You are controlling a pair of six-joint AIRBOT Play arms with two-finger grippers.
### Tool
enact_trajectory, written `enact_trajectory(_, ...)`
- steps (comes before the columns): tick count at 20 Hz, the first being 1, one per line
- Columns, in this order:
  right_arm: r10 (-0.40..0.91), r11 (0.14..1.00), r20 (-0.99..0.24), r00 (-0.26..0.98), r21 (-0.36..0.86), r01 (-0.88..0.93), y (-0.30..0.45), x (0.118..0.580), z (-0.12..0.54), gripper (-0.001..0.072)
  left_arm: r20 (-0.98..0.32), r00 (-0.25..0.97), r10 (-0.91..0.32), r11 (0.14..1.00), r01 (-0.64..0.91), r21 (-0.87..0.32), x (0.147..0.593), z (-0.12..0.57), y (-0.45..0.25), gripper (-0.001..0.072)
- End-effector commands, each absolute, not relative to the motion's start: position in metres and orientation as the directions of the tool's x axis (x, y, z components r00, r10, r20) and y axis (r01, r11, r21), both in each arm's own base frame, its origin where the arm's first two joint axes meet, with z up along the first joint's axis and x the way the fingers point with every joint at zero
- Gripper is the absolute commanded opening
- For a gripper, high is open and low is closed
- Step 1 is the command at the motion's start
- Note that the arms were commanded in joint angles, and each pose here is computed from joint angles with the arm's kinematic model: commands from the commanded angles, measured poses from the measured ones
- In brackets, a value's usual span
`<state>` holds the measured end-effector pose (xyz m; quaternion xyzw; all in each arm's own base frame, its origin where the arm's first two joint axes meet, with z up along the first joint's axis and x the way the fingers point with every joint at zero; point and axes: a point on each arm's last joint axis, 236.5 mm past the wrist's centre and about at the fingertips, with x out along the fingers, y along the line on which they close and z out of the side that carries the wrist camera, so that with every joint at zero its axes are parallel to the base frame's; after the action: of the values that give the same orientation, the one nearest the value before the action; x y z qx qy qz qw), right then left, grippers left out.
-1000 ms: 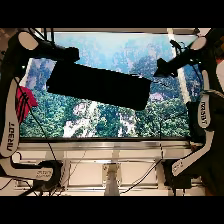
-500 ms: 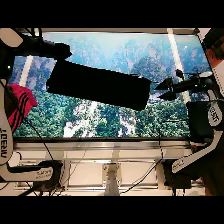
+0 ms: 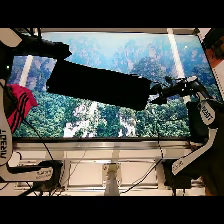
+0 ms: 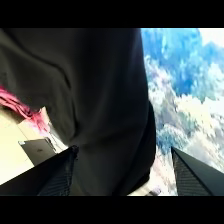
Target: Fold the clothes and pants, and hang the long-sleeved shirts on hangers.
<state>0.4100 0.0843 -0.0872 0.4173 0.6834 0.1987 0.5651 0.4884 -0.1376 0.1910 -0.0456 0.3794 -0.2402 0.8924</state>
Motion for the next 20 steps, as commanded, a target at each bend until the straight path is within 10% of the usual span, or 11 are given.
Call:
enact_trajectory(1, 0.777, 0.593, -0.629, -0.015, 0.724, 0.352, 0.097, 0.414, -0.098, 0.0632, -0.655, 0.598, -0.463, 0.881, 0.394, -0.263, 0.488, 0.192, -0.137, 0.0007)
enact_trajectory(6, 0.761, 0.63, -0.648, -0.047, 0.719, 0.294, 0.134, 0.413, -0.103, 0.0577, -0.659, 0.593, -0.462, 0.881, 0.393, -0.265, 0.489, 0.189, -0.137, 0.0007)
enact_trajectory(10, 0.766, 0.636, -0.635, -0.098, 0.726, 0.261, 0.153, 0.402, -0.096, 0.0021, -0.692, 0.55, -0.468, 0.876, 0.394, -0.278, 0.484, 0.175, -0.14, 0.0007)
enact_trajectory(20, 0.63, 0.753, -0.774, -0.055, 0.593, 0.285, 0.026, 0.379, -0.059, 0.0016, -0.819, 0.259, -0.511, 0.818, 0.44, -0.371, 0.457, 0.079, -0.218, 0.0006)
